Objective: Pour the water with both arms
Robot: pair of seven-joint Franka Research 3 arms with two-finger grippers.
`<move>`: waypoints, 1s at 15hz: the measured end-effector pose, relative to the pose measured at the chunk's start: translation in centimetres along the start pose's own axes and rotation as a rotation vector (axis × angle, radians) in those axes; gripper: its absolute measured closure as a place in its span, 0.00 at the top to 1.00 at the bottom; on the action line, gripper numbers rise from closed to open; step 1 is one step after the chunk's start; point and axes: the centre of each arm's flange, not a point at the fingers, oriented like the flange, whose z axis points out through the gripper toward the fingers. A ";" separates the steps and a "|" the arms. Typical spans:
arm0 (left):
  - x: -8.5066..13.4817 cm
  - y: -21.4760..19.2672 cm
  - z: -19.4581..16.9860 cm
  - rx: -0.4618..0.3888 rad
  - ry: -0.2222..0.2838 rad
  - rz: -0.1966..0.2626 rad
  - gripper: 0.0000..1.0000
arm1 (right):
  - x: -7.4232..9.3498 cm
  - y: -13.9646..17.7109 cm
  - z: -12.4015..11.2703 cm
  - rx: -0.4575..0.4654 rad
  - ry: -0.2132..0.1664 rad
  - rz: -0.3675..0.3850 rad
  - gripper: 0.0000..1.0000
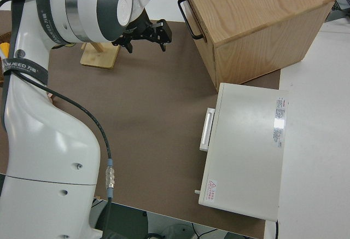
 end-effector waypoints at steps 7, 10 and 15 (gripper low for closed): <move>0.3 -0.5 -0.5 0.012 0.011 0.001 1.00 | -0.2 0.0 -0.3 0.000 0.006 0.000 1.00; 0.3 -0.8 -0.7 0.023 -0.007 -0.011 1.00 | -0.2 -0.1 -0.3 0.000 0.006 -0.001 1.00; 1.3 0.2 -2.0 0.023 -0.126 -0.026 1.00 | -0.2 -0.1 -0.4 0.000 0.006 -0.002 1.00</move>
